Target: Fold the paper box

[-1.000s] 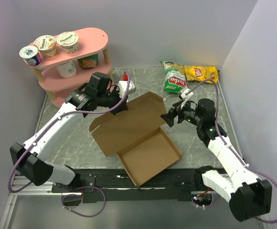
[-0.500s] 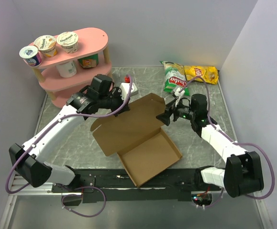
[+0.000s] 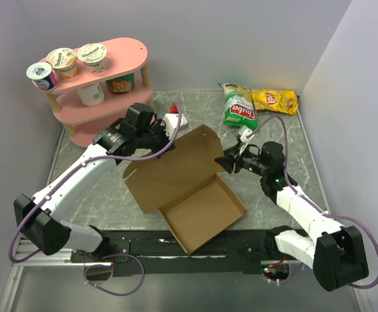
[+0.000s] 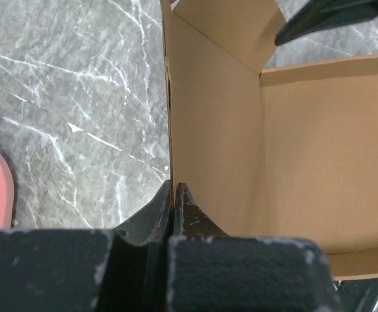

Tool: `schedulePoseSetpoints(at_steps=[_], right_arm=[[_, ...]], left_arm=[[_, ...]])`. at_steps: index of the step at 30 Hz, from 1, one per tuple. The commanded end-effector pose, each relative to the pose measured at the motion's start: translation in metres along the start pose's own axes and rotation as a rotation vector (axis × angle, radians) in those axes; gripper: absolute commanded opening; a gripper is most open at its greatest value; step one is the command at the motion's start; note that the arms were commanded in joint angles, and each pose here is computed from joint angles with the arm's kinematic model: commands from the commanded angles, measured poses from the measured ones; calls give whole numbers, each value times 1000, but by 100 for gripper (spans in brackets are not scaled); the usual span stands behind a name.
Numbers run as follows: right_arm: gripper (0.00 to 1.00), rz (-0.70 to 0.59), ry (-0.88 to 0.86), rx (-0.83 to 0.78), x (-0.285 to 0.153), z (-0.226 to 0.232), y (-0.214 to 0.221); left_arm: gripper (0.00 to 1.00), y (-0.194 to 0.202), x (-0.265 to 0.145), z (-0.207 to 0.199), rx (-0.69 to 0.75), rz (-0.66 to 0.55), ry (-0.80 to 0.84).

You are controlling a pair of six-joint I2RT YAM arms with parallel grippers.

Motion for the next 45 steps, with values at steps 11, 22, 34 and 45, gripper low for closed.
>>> schedulePoseSetpoints(at_steps=[11, 22, 34, 45], right_arm=[[32, -7, 80, -14, 21, 32, -8], [4, 20, 239, -46, 27, 32, 0], [0, 50, 378, -150, -2, 27, 12], [0, 105, 570, -139, -23, 0, 26]], left_arm=[[1, -2, -3, -11, -2, -38, 56], [1, -10, -8, -16, -23, -99, 82], [96, -56, -36, 7, -211, -391, -273], [96, -29, -118, 25, -547, -751, -333]])
Point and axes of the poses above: each gripper's point midway between its finger pads, its own x axis out along the fingers, its own z axis along the line the jaws close on, y = z × x, the point moved 8 cm from there along -x, back along the fingers, and after that the axes turned 12 degrees about -x, right-handed, at the moved point
